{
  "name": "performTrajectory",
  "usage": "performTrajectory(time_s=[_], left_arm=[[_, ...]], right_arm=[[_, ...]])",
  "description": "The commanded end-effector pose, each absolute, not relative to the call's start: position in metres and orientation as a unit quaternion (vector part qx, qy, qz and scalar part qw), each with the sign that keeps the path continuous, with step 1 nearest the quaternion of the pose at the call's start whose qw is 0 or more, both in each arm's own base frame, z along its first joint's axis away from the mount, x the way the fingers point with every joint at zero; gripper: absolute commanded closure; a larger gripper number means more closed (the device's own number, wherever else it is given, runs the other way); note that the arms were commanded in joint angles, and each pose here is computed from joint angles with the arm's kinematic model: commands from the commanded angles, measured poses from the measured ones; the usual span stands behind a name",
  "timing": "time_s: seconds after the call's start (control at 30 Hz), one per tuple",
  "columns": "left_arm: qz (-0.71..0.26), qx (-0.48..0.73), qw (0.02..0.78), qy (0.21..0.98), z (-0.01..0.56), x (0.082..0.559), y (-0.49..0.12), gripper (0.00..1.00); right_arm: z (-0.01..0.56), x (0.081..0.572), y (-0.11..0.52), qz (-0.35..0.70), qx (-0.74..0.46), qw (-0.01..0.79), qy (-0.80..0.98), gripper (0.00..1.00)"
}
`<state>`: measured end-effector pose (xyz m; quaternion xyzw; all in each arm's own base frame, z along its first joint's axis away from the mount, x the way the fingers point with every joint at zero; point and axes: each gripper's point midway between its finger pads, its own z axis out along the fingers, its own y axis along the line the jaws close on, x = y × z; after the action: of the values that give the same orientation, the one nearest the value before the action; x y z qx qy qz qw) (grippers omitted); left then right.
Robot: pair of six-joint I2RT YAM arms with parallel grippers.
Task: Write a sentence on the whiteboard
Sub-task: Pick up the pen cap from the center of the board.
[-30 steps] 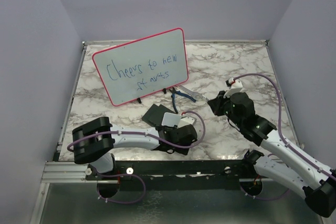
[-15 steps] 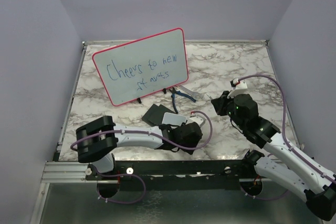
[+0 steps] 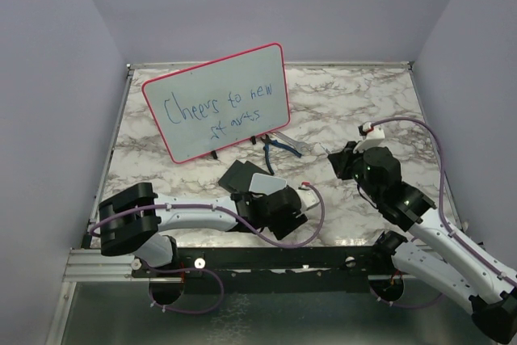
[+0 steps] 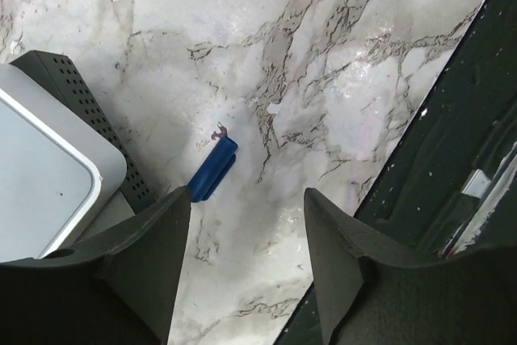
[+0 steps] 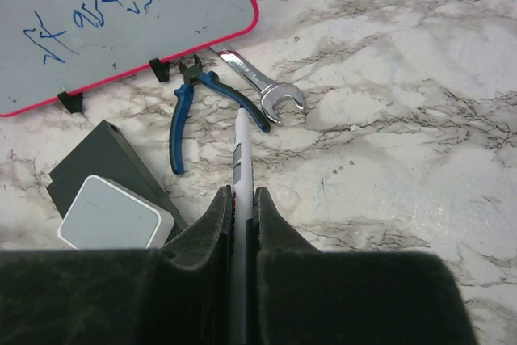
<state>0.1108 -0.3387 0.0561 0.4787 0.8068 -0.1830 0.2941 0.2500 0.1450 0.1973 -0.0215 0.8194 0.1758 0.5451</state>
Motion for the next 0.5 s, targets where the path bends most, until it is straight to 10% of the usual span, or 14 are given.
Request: performTrajectory(time_s=[0.0, 0.47], left_arm=[[-0.165, 0.539, 0.289, 0.773, 0.047, 0.111, -0.338, 0.41], [-0.138, 0.553, 0.260, 0.779, 0.022, 0.117, -0.336, 0.44]], right_arm=[[0.205, 0.249, 0.138, 0.169, -0.006, 0.551, 0.818, 0.99], [0.214, 0.248, 0.142, 0.187, -0.010, 0.561, 0.806, 0.99]])
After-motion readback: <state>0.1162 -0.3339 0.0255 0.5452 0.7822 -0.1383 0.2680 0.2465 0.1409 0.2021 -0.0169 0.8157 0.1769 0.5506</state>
